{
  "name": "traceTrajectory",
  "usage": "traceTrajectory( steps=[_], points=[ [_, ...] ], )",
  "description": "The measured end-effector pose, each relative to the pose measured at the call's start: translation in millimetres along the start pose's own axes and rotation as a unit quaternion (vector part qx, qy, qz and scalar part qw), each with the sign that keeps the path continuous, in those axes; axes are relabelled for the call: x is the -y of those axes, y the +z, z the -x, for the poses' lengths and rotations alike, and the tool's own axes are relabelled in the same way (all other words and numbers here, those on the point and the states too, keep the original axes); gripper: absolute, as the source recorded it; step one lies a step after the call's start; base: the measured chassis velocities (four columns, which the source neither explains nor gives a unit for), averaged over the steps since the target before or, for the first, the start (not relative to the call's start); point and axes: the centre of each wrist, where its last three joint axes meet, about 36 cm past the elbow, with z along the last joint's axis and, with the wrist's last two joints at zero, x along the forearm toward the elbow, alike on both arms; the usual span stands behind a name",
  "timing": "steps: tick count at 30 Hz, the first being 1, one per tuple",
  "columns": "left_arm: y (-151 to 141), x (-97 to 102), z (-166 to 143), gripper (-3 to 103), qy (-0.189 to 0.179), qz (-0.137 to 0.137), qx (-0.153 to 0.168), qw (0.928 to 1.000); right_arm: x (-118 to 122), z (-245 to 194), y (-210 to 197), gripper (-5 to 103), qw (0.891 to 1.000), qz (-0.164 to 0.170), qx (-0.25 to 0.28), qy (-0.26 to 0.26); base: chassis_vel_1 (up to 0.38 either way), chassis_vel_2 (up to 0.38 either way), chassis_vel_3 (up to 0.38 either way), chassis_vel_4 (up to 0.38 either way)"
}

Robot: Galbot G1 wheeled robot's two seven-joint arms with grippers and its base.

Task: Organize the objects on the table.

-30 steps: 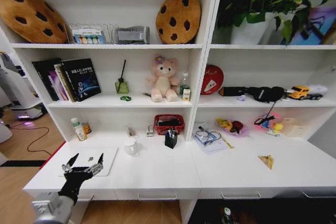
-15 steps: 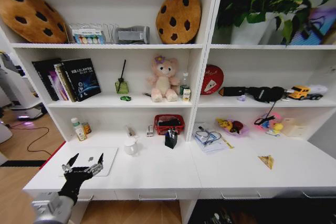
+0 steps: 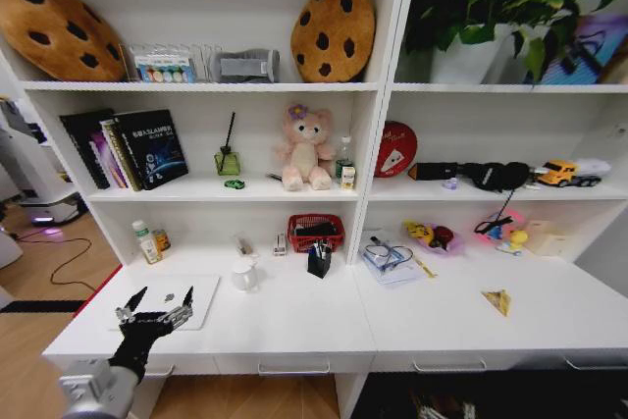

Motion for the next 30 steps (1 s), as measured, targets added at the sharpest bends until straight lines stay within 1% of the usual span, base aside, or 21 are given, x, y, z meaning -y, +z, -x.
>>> traceTrajectory(
  steps=[1,2,3,4,5,6,8,9,10,12,13,15,17,20,26,30],
  points=[
    [0.0,0.0,0.0,100,0.0,0.0,0.0,1.0,-5.2,10.1,-39.8,100,0.999,0.005,0.039,0.007,0.0,0.0,0.0,0.0],
    [0.0,0.0,0.0,100,0.0,0.0,0.0,1.0,-5.2,10.1,-39.8,100,0.999,0.005,0.039,0.007,0.0,0.0,0.0,0.0],
    [0.0,0.0,0.0,100,0.0,0.0,0.0,1.0,-4.4,20.3,-64.2,100,0.998,0.005,0.059,0.018,0.0,0.0,0.0,0.0],
    [0.0,0.0,0.0,100,0.0,0.0,0.0,1.0,2.0,33.1,-88.5,100,0.997,0.004,0.071,0.032,0.0,0.0,0.0,0.0],
    [0.0,0.0,0.0,100,0.0,0.0,0.0,1.0,2.0,33.1,-88.5,100,0.997,0.004,0.071,0.032,0.0,0.0,0.0,0.0],
    [0.0,0.0,0.0,100,0.0,0.0,0.0,1.0,11.1,44.6,-106.8,100,0.996,0.004,0.08,0.043,0.0,0.0,0.0,0.0],
    [0.0,0.0,0.0,100,0.0,0.0,0.0,1.0,36.7,69.2,-140.6,100,0.994,0.009,0.093,0.062,0.0,0.0,0.0,0.0],
    [0.0,0.0,0.0,100,0.0,0.0,0.0,1.0,36.7,69.2,-140.6,100,0.994,0.009,0.093,0.062,0.0,0.0,0.0,0.0],
    [0.0,0.0,0.0,100,0.0,0.0,0.0,1.0,49.6,79.3,-153.4,100,0.993,0.015,0.095,0.073,0.0,0.0,0.0,0.0],
    [0.0,0.0,0.0,100,0.0,0.0,0.0,1.0,71.0,90.7,-166.4,100,0.991,0.023,0.092,0.097,-0.023,-0.044,0.059,0.031],
    [0.0,0.0,0.0,100,0.0,0.0,0.0,1.0,71.0,90.7,-166.4,100,0.991,0.023,0.092,0.097,-0.026,-0.044,0.061,0.037],
    [0.0,0.0,0.0,100,0.0,0.0,0.0,1.0,87.1,93.9,-168.7,100,0.99,0.024,0.082,0.116,-0.068,-0.056,0.061,0.069],
    [0.0,0.0,0.0,100,0.0,0.0,0.0,1.0,91.0,94.2,-167.8,100,0.989,0.026,0.077,0.121,-0.096,-0.077,0.06,0.102],
    [0.0,0.0,0.0,100,0.0,0.0,0.0,1.0,103.1,96.3,-161.7,100,0.988,0.027,0.063,0.136,-0.149,-0.125,0.128,0.135],
    [0.0,0.0,0.0,100,0.0,0.0,0.0,1.0,114.0,103.7,-148.0,100,0.987,0.028,0.049,0.148,-0.198,-0.2,0.18,0.194],
    [0.0,0.0,0.0,100,0.0,0.0,0.0,1.0,117.1,111.0,-136.8,100,0.987,0.027,0.036,0.151,-0.256,-0.253,0.241,0.246]
  ],
)
